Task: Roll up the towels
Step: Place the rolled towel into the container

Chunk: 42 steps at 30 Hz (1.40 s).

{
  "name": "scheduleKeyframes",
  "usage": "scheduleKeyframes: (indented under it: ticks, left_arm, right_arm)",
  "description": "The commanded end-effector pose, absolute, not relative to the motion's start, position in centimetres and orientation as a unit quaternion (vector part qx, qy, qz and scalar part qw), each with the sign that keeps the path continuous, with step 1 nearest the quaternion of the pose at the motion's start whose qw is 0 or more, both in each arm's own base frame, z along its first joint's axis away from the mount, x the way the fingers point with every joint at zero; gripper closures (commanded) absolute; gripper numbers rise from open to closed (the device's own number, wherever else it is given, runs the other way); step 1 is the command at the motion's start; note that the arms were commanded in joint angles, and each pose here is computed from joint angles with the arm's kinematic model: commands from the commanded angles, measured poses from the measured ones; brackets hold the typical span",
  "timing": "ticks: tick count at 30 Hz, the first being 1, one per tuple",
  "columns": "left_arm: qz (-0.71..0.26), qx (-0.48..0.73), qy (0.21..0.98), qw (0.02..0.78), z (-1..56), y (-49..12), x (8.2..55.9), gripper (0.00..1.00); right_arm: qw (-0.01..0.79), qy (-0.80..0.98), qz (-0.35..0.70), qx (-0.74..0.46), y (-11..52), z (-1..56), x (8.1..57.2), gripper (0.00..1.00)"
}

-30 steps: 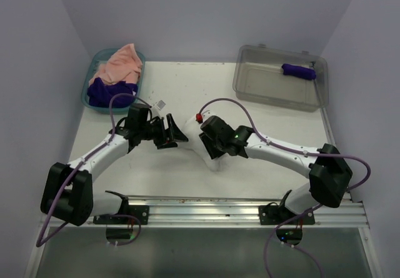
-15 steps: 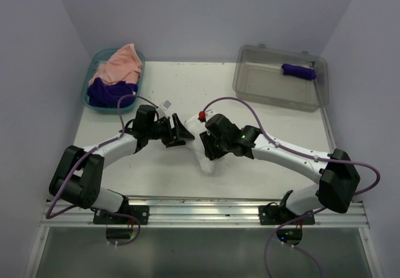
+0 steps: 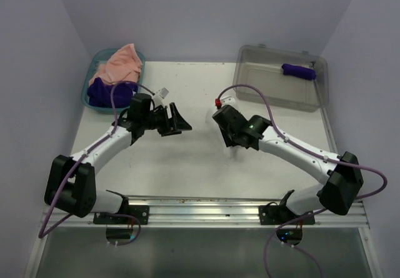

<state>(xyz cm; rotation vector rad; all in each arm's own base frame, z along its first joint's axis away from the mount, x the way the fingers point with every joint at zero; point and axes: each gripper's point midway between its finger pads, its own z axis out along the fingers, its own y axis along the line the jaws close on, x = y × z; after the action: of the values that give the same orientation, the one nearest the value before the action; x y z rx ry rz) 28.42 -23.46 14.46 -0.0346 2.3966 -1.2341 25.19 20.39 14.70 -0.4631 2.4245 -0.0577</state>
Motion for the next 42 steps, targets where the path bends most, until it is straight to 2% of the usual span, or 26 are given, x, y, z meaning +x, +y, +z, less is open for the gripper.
scheduleKeyframes:
  ticks: [1,9,18,25,31,42]
  left_arm:
    - [-0.434,-0.002,0.866,0.250,16.4,-21.7,29.2,0.28]
    - [-0.432,-0.004,0.865,0.255,17.4,-20.6,29.6,0.28]
    - [-0.433,-0.001,0.866,0.248,17.8,-20.5,30.3,0.28]
    - [-0.429,-0.001,0.872,0.235,17.5,-20.1,30.5,0.28]
    - [-0.420,-0.002,0.879,0.228,17.4,-19.7,30.3,0.28]
    - [-0.421,-0.015,0.880,0.221,17.4,-19.7,30.9,0.28]
  right_arm:
    - [0.398,0.907,-0.079,-0.115,16.3,20.1,27.7,1.00]
    - [0.447,0.890,-0.082,-0.034,12.3,26.6,32.5,1.00]
    - [0.430,0.893,-0.058,0.123,7.9,29.5,41.2,1.00]
    - [0.389,0.874,-0.088,0.276,3.8,26.7,46.5,1.00]
    - [0.406,0.800,-0.110,0.428,0.2,25.0,48.6,1.00]
    - [0.385,0.746,-0.004,0.544,2.7,21.9,52.6,1.00]
